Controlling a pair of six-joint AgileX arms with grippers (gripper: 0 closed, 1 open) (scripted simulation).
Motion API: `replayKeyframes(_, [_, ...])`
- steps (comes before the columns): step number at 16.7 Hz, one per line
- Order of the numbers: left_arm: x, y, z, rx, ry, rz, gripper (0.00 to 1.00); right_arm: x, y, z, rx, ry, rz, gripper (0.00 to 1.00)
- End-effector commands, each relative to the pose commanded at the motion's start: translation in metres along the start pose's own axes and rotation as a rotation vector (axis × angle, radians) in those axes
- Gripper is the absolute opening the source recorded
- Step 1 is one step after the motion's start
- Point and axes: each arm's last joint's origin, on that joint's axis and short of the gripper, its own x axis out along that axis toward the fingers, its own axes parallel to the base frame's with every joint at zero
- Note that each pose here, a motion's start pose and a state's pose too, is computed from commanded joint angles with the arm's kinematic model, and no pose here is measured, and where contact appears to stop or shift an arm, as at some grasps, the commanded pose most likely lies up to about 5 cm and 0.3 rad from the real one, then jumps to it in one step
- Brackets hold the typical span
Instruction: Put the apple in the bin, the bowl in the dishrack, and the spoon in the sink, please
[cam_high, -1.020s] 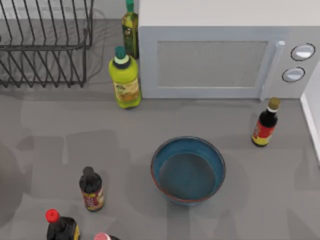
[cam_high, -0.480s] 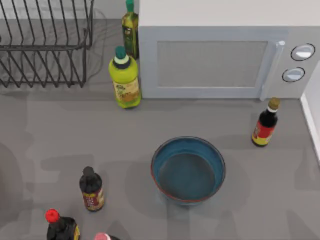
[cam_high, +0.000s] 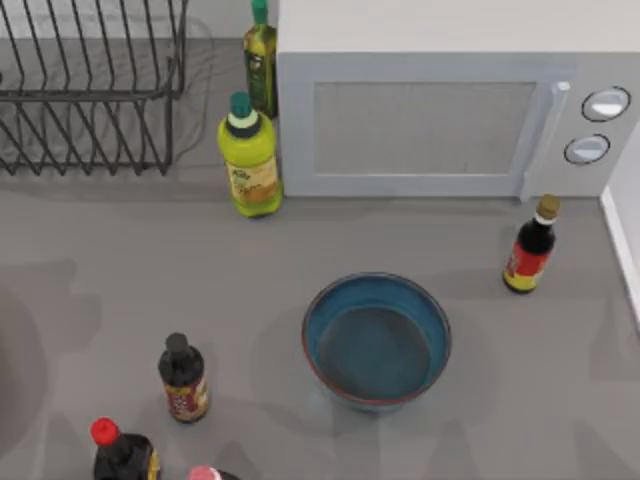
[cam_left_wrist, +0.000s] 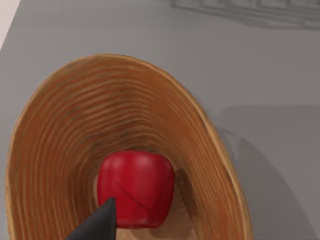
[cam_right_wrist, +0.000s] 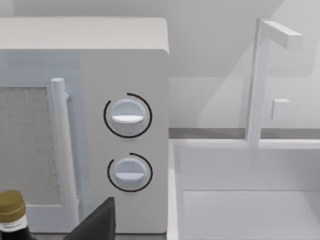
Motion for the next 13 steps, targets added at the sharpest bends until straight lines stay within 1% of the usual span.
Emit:
replayKeyframes(4, [-0.012,-0.009,-0.042,-0.053,-0.357,-0.068,1.00,0.000,0.000,0.000,0.000,0.000,0.000,1.00])
replayKeyframes(7, [-0.007,-0.015,-0.064,-0.080,-0.563,-0.116,1.00,0.000,0.000,0.000,0.000,0.000,0.000,1.00])
replayKeyframes(10, [-0.001,-0.019,-0.077,-0.096,-0.682,-0.150,1.00,0.000,0.000,0.000,0.000,0.000,0.000,1.00])
replayKeyframes(13, [0.001,-0.020,-0.080,-0.099,-0.707,-0.158,1.00,0.000,0.000,0.000,0.000,0.000,0.000,1.00])
